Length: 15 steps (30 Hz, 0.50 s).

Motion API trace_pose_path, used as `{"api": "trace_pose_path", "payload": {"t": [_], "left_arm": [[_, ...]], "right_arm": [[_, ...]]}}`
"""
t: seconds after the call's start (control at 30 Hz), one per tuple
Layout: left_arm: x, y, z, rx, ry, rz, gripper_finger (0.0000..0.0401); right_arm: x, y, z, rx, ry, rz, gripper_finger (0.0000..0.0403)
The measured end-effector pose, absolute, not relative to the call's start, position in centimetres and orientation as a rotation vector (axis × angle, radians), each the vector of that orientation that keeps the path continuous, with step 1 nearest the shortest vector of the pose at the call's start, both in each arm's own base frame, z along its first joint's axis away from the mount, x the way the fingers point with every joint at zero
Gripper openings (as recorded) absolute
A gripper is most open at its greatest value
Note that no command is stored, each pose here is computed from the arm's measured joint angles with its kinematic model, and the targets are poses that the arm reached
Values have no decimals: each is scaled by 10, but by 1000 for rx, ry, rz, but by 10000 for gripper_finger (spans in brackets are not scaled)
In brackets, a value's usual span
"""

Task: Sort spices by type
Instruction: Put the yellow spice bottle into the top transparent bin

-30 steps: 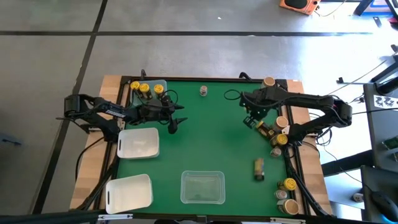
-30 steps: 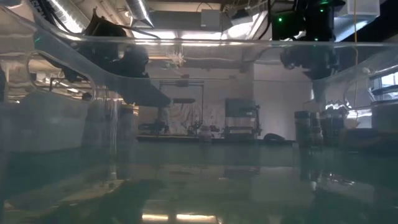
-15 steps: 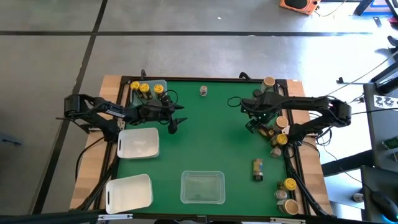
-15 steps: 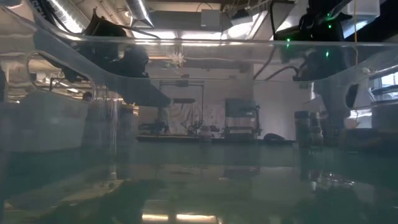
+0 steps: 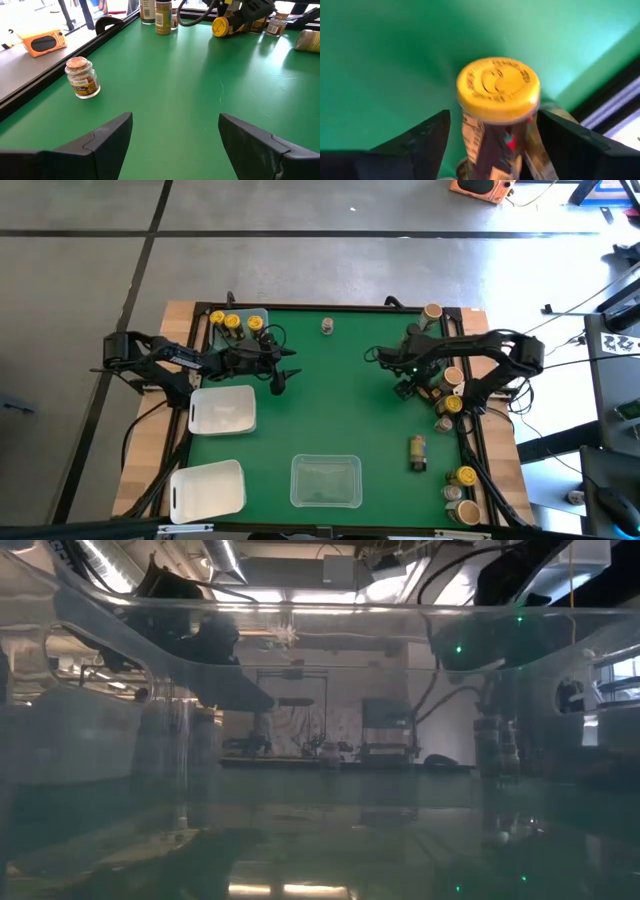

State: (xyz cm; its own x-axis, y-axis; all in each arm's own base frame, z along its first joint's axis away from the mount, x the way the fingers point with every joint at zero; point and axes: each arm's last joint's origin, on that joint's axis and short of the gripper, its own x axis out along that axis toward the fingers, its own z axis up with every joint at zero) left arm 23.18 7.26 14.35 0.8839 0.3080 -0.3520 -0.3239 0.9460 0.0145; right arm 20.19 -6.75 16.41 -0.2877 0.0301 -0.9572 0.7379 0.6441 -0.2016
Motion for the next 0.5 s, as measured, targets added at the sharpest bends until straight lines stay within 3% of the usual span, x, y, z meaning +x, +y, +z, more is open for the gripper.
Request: {"api": "trace_pose_path", "payload": {"t": [0.37,0.5], "left_arm": [[232,73,144,-46,358,329,294],[232,73,144,-44,359,328,294]], "right_arm": [[209,-70,158,557,1743,-710,196],[209,-70,158,540,1748,-696,187]]}}
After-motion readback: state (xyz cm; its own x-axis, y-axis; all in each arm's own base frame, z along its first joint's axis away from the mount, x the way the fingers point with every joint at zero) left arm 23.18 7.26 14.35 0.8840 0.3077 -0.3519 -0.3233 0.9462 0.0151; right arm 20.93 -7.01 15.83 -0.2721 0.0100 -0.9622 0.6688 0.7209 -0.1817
